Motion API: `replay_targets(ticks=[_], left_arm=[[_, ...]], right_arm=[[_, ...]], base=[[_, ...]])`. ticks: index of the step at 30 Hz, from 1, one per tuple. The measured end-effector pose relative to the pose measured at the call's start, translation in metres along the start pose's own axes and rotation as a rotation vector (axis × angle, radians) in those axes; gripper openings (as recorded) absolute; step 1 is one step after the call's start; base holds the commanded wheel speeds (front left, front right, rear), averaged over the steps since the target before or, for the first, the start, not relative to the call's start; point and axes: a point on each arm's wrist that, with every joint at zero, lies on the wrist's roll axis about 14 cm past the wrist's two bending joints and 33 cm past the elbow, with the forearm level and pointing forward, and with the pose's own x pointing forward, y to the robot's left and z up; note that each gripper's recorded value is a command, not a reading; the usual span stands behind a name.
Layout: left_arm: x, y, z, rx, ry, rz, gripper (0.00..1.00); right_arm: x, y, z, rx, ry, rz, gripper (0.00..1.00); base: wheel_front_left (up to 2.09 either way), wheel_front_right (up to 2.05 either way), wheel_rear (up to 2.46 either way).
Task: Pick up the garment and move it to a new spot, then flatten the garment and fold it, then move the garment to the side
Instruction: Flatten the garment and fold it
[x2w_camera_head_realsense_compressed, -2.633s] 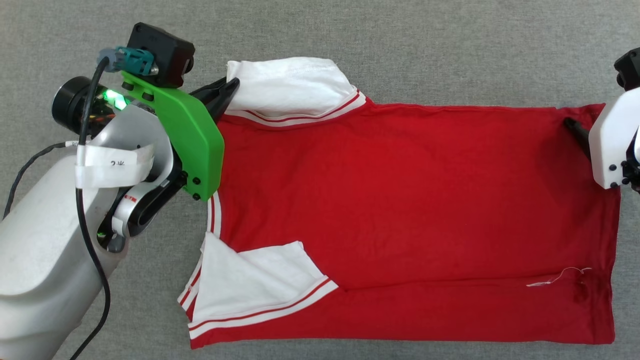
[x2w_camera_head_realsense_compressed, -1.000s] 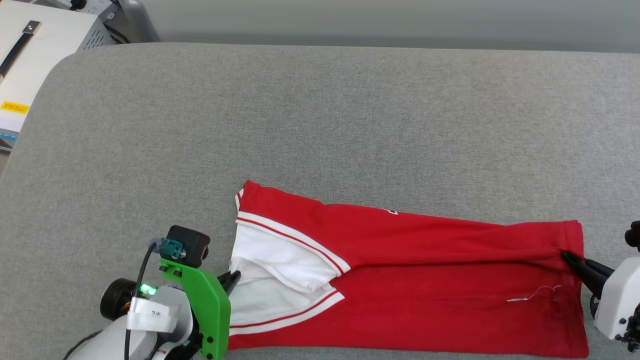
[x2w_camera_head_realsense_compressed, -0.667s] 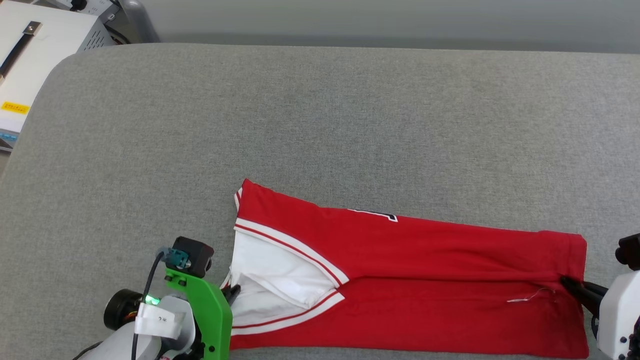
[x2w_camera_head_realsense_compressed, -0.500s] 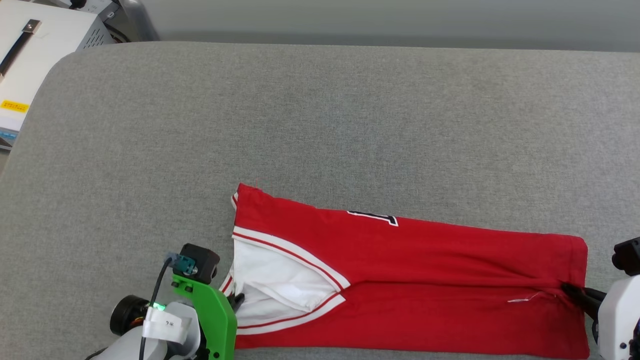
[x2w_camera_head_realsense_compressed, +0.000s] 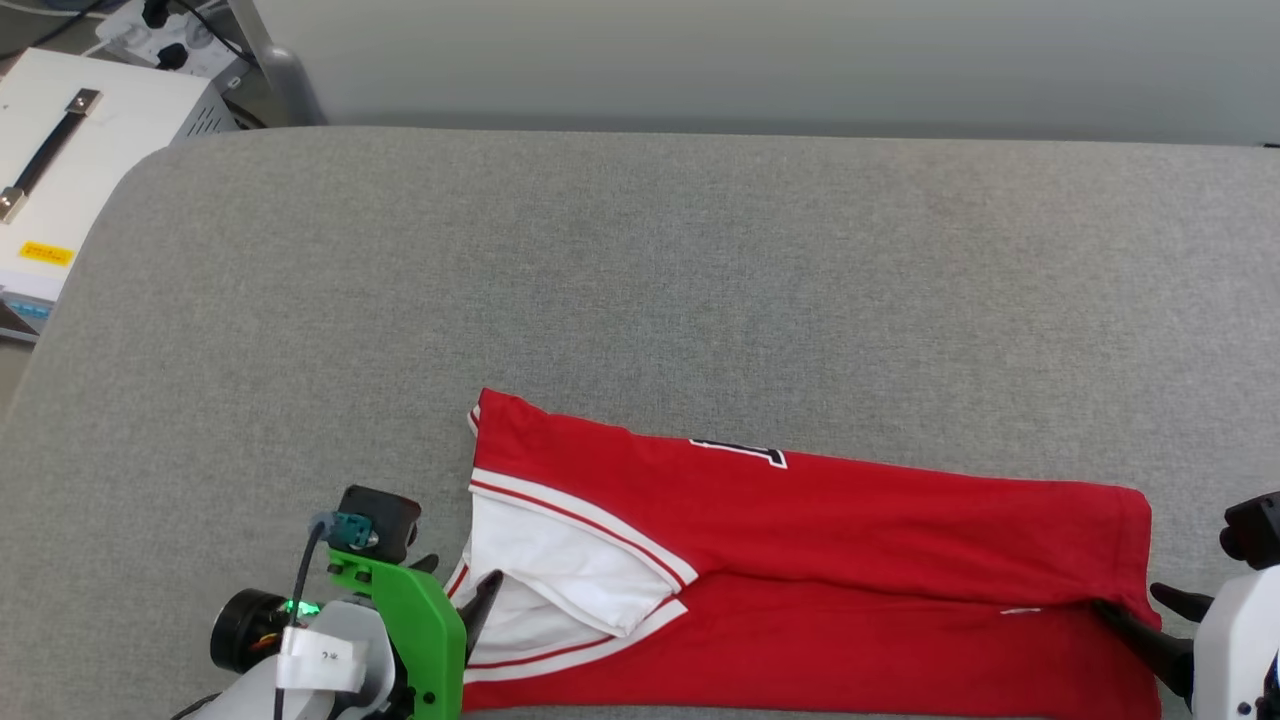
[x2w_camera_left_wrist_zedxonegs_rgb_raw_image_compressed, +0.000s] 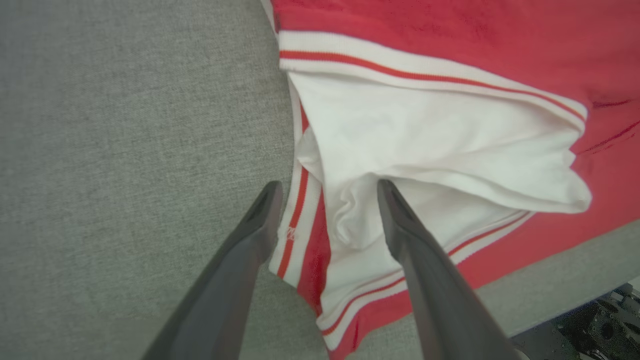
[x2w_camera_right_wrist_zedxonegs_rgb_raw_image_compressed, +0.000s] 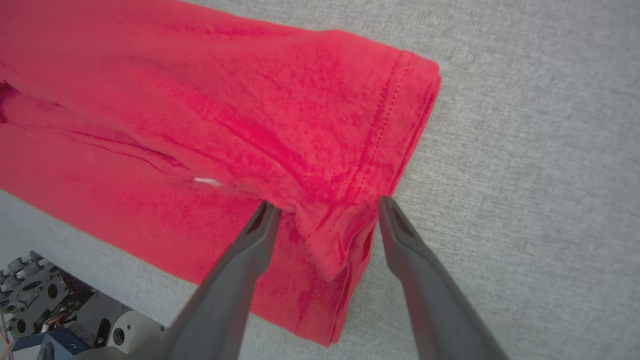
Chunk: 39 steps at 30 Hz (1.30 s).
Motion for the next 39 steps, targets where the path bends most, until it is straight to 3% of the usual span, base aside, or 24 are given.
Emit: replay_targets(ticks=[8,17,26,39], left_arm=[[-0.022,0.01,0.065,-0.063,-0.342,0.077,1.0],[-0.041,0.026,0.099,0.007,-0.622,0.163,1.0],[-0.041,0.044,0.094,0.06,-0.67,0.236,1.0],[-0.038,0.052,0.083,0.068,-0.665,0.27,1.0]], right_arm=[[-0.024,-0.008,0.017,0.09,-0.052,-0.029,1.0],[-0.02,-0.015,0.011,0.325,-0.047,-0.057,1.0],[-0.002,-0.025,-0.002,0.491,0.002,-0.107,1.0],[0.023,-0.011,-0.013,0.564,0.091,-0.066,1.0]], base=[[0.0,0.0,0.0],[0.0,0.0,0.0],[0.0,0.0,0.0],[0.0,0.0,0.0]])
